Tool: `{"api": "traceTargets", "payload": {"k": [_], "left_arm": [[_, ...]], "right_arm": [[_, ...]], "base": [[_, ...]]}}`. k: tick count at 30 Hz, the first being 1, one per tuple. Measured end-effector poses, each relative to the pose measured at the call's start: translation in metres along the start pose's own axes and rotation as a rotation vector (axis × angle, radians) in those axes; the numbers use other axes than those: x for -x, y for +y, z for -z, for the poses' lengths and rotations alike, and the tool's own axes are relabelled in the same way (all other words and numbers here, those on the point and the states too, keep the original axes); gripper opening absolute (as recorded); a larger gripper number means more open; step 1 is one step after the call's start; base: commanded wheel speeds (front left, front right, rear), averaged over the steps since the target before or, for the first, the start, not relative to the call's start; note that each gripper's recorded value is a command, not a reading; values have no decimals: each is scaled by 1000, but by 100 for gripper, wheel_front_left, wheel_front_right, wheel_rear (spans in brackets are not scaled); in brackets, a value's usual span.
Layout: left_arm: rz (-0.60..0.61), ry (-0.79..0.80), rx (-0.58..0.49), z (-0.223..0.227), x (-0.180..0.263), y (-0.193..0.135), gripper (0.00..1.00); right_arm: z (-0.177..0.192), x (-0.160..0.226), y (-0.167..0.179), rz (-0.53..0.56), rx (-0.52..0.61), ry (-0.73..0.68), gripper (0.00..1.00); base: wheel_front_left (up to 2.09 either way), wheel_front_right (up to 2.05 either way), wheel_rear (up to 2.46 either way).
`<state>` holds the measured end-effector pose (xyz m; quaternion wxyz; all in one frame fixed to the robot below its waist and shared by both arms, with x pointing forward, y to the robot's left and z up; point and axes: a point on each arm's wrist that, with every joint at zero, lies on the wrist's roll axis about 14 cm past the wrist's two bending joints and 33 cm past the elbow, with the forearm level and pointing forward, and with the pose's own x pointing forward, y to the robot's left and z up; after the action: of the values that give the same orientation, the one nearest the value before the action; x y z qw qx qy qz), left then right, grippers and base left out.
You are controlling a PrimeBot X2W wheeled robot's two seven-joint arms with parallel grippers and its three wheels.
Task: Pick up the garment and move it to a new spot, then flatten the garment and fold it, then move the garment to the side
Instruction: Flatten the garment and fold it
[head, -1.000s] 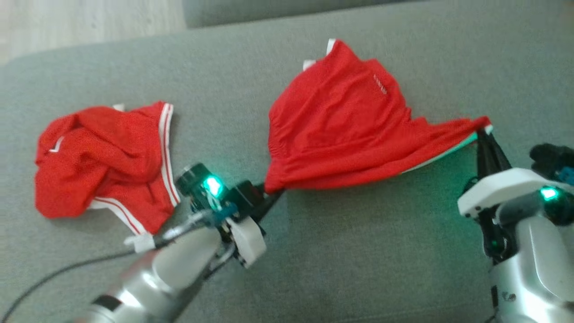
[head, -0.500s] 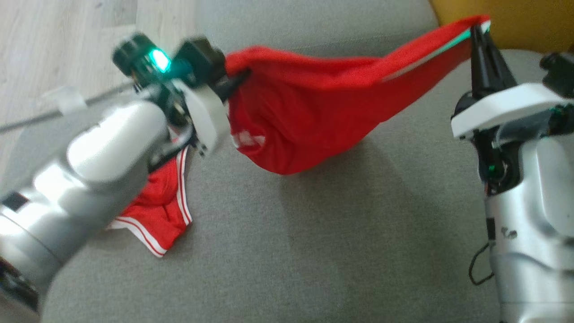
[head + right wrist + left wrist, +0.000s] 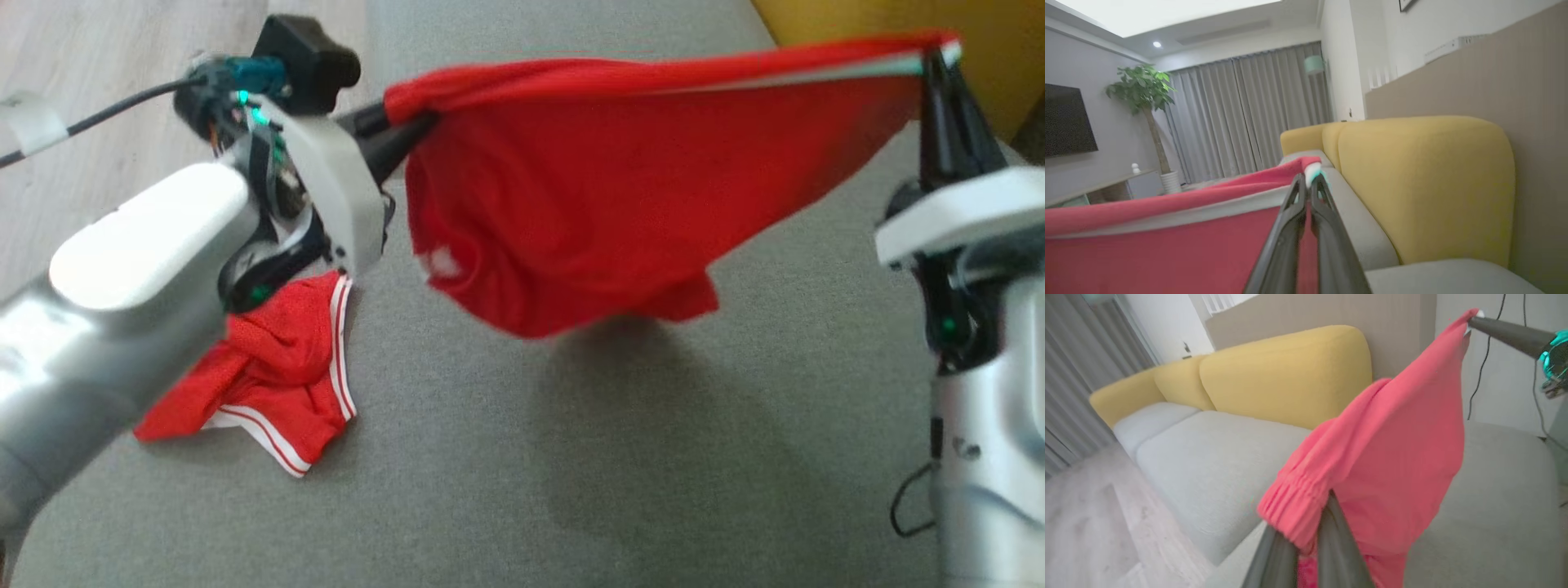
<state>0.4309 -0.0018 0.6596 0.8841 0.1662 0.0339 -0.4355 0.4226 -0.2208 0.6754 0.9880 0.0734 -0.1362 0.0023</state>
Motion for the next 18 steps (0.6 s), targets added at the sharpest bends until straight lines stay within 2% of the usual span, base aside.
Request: {"api": "traceTargets", "payload": {"k": [5,11,13,16,17,18], "left_arm": [[54,65,145,31,-4,-14,0],[73,88,315,43,-18,-3,0],[67,99,345,45,-27,10,0],[14,74,351,35,-45,49,0],[14,74,351,35,-45,49,0],[-17,50,345,28,-52,66,0]], "right_arm": [[28,5,-15,44,-12,99,0],[54,-10,-10,28,-10,188,0],[59,-27,-5,11,-7,208,0],[55,-66,5,-21,-6,197,0],[55,-66,5,-21,-6,197,0],[49,-82,8,-34,2,176,0]], "base": [[0,0,0],[0,0,0],[0,0,0],[0,0,0],[0,0,0],[0,0,0]]}}
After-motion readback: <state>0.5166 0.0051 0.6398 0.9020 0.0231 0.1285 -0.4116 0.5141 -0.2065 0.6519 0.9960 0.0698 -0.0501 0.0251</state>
